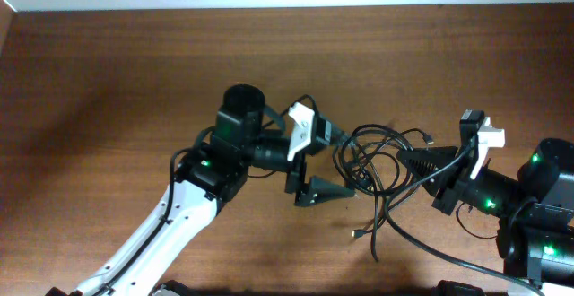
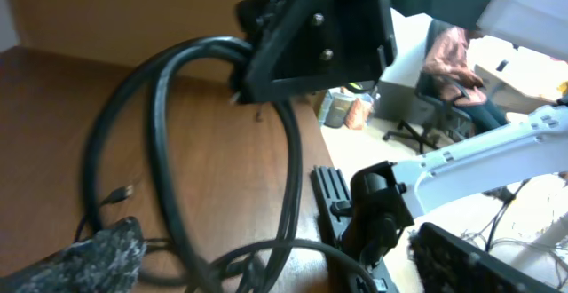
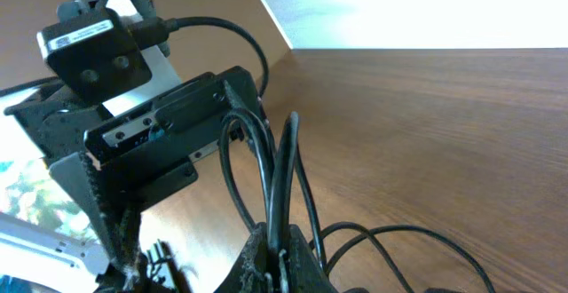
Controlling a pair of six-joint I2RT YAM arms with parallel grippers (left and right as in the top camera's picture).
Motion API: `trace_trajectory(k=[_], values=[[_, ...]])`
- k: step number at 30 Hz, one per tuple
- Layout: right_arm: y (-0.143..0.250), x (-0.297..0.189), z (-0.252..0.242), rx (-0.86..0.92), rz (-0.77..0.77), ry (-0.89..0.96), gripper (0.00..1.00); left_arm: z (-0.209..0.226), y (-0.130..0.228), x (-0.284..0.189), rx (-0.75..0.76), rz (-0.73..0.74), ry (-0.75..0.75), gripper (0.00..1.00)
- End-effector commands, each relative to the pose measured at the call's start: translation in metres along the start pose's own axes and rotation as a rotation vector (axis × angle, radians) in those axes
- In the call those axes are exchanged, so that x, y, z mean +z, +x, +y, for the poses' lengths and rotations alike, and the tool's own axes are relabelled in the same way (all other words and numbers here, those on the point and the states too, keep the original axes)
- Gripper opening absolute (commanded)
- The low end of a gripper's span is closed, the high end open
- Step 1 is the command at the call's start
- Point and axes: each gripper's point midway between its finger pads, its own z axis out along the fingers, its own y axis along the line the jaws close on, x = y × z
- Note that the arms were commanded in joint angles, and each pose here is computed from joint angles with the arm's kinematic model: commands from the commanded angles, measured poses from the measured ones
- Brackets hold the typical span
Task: Untangle cables
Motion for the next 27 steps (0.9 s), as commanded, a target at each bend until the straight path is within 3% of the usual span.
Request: trace_trajectory(k=[1,8,12,15,19,22,27], values=[[-0.019,-0.002,-0.01,-0.029,-0.056,0.081,0.04,0.017,-0.003,-0.014,-0.062,-0.013,-0.064,0.99],[-0.092,-0.026,-0.05,-0.086,-0.348,0.387,0.04,0.017,-0.006,-0.023,-0.097,-0.029,-0.059,0.99],[-0.116,-0.038,-0.061,-0.109,-0.457,0.468,0.04,0.009,-0.005,-0.013,-0.092,-0.018,-0.032,0.99],[-0.121,-0.037,-0.07,-0.044,-0.486,0.47,0.04,0.014,0.001,-0.002,-0.105,0.006,-0.074,0.99],[-0.118,-0.029,-0.073,0.04,-0.474,0.413,0.04,0.035,0.023,0.007,-0.126,0.089,-0.238,0.99],[-0.118,-0.026,-0.071,0.054,-0.468,0.388,0.04,0.035,0.034,0.018,-0.073,0.136,-0.243,0.99],[-0.119,-0.022,-0.059,0.05,-0.459,0.322,0.04,0.055,0.073,0.038,-0.118,0.24,-0.315,0.99]])
